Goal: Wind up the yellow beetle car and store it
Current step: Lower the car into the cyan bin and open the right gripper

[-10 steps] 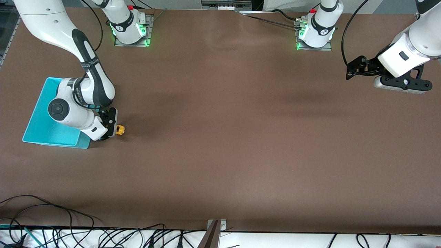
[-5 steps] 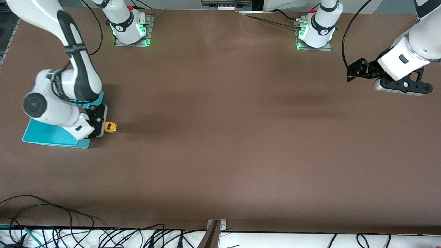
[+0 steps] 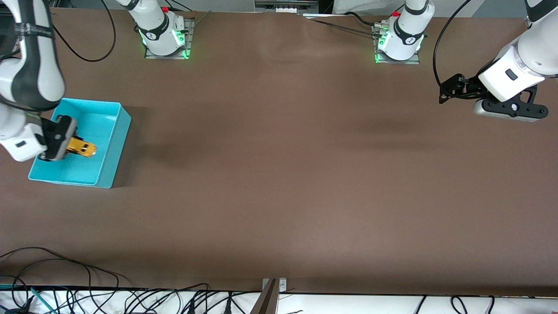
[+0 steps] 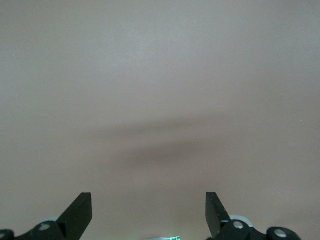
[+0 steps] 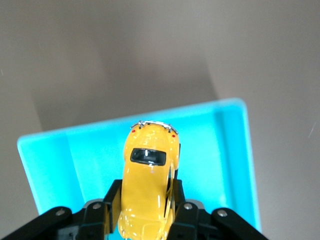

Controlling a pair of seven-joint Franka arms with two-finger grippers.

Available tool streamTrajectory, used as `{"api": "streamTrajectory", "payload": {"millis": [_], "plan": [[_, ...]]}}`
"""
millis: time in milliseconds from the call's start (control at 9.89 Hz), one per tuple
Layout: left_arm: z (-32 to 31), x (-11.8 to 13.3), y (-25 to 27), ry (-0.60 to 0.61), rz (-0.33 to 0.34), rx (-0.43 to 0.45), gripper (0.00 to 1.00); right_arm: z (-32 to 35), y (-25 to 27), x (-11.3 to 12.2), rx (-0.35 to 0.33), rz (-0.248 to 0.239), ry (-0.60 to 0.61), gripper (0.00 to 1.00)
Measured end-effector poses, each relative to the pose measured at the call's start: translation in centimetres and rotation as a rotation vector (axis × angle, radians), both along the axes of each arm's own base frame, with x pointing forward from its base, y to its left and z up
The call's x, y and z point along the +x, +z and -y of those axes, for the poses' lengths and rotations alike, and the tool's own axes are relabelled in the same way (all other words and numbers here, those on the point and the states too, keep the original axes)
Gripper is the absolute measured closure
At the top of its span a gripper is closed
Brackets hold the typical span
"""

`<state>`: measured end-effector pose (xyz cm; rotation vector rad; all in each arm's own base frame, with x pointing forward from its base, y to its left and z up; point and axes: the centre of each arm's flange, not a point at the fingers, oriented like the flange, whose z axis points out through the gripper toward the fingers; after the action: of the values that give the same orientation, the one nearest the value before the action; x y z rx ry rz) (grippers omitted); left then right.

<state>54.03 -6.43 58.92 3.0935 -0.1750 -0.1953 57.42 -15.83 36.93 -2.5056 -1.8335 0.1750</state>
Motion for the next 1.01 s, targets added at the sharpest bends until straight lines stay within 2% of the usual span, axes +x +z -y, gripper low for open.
{"api": "streamTrajectory", "payload": {"millis": [303, 404, 606, 1011], "plan": [[0.0, 0.0, 0.0, 0.0, 0.0, 0.0, 0.0, 3.9, -6.4, -3.1, -0.026, 0.023, -0.059, 0.56], [0.0, 0.0, 0.0, 0.0, 0.0, 0.0, 0.0, 3.6, -8.7, -3.9, 0.001, 0.022, -0.059, 0.56], [0.0, 0.0, 0.0, 0.0, 0.0, 0.0, 0.0, 3.6, -12.3, -4.4, 0.066, 0.017, -0.033, 0.56], [0.1, 0.0, 0.0, -0.001, 0.0, 0.0, 0.0, 5.1, -16.2, -5.2, 0.062, -0.014, -0.04, 0.56]]}}
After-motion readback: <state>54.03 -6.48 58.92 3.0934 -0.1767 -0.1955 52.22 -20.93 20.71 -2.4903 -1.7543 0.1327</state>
